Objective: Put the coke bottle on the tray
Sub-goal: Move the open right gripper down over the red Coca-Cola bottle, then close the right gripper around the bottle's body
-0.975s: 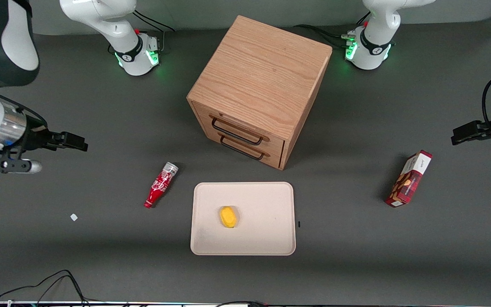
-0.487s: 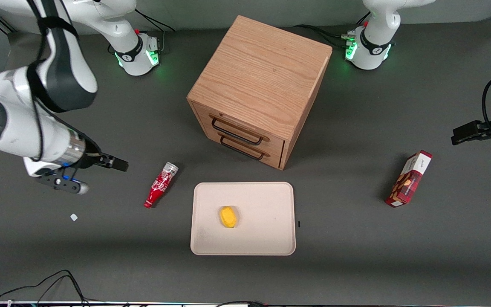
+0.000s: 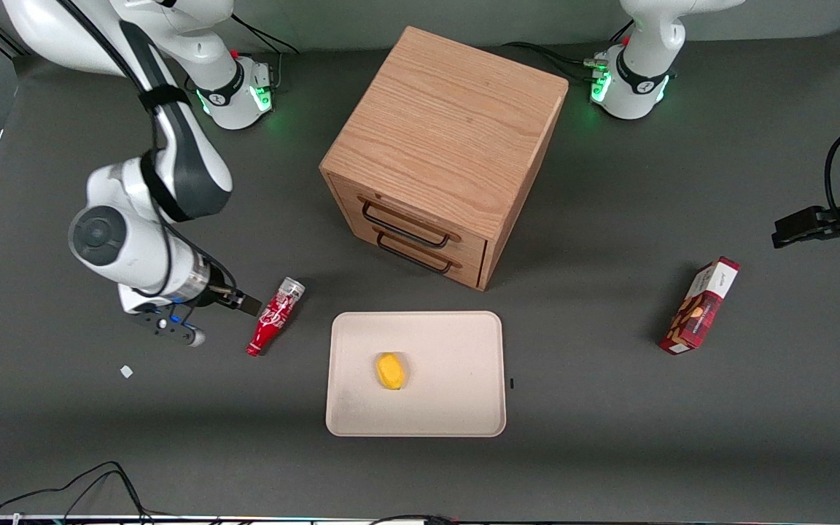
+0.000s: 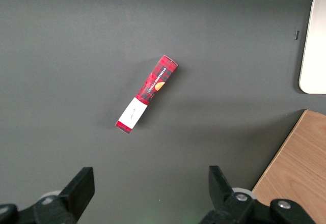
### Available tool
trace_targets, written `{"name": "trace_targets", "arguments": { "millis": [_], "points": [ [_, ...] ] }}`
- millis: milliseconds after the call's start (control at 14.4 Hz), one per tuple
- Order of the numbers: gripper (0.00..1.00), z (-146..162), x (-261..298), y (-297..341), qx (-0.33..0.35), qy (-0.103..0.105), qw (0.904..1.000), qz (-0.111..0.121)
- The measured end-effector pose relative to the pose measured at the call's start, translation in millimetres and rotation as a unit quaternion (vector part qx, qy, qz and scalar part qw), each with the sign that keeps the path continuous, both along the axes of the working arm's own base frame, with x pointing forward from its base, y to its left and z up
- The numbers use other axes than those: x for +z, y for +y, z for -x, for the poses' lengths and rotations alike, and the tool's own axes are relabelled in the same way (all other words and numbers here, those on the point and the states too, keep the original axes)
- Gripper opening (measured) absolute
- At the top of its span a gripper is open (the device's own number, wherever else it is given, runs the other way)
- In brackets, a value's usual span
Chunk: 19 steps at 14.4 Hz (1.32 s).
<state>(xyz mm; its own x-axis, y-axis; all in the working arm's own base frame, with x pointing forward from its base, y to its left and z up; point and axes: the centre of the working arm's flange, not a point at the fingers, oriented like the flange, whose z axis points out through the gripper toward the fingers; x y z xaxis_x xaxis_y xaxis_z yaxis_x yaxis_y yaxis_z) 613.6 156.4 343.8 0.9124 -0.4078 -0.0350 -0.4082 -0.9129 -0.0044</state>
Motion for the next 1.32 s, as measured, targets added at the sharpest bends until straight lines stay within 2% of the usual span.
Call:
{"name": "trace_targets", "arguments": {
  "millis": [278, 696, 975, 1114, 1323],
  "points": [
    [1.00, 0.8, -53.1, 2.8, -0.016, 0.005, 0.9999, 0.001],
    [1.00, 7.8, -109.8, 5.5, -0.040, -0.001, 0.9992, -0.003],
    [1.00, 16.8, -140.5, 15.2, -0.045, -0.004, 0.9989, 0.007],
    [1.00, 19.4, -153.3, 15.5, -0.043, 0.002, 0.9990, 0.012],
    [1.00, 19.9, -162.2, 15.6, -0.042, 0.002, 0.9990, 0.012]
  ]
}}
